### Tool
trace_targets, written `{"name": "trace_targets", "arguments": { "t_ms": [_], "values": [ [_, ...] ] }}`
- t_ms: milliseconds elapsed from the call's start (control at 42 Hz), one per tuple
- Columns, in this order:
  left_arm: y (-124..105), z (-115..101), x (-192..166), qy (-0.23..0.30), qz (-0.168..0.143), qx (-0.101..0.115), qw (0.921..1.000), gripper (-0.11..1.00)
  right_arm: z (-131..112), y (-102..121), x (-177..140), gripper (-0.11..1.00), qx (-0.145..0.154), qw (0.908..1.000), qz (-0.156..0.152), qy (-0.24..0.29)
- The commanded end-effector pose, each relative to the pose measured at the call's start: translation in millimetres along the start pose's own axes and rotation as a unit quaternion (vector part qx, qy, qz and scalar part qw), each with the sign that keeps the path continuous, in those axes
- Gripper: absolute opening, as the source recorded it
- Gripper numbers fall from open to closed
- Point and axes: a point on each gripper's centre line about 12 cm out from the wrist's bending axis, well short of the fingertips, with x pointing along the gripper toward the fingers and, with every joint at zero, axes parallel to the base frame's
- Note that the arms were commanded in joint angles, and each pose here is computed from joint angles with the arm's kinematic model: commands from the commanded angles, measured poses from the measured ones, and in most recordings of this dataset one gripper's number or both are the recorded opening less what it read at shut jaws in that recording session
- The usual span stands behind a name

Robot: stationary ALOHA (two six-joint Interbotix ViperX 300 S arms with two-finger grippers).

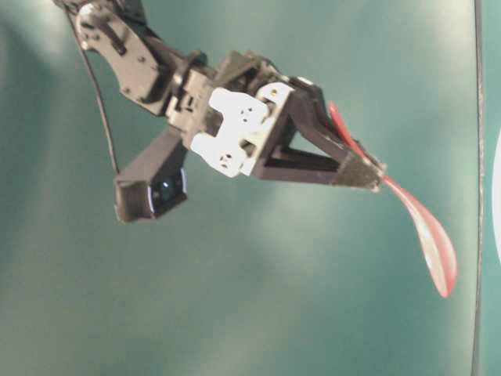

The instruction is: Scoop the yellow hexagonal prism block from the bowl with a spoon using the right arm.

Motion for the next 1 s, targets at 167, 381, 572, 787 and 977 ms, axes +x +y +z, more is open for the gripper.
{"name": "trace_targets", "arguments": {
  "t_ms": [167,381,572,787,977],
  "values": [
    [0,5,1,-0.006,0.001,0.001,1.0000,0.00,6,5,-21,0.23,-0.004,0.9996,0.008,-0.027],
    [0,5,1,-0.005,0.000,0.002,1.0000,0.00,7,6,-25,0.23,-0.004,0.9994,0.010,-0.032],
    [0,5,1,-0.006,0.000,0.002,1.0000,0.00,7,6,-25,0.23,-0.004,0.9994,0.010,-0.032],
    [0,5,2,-0.005,0.000,0.002,1.0000,0.00,7,6,-25,0.23,-0.005,0.9994,0.010,-0.032],
    [0,5,1,-0.006,0.000,0.002,1.0000,0.00,6,6,-26,0.23,-0.005,0.9994,0.009,-0.033]
  ]
}}
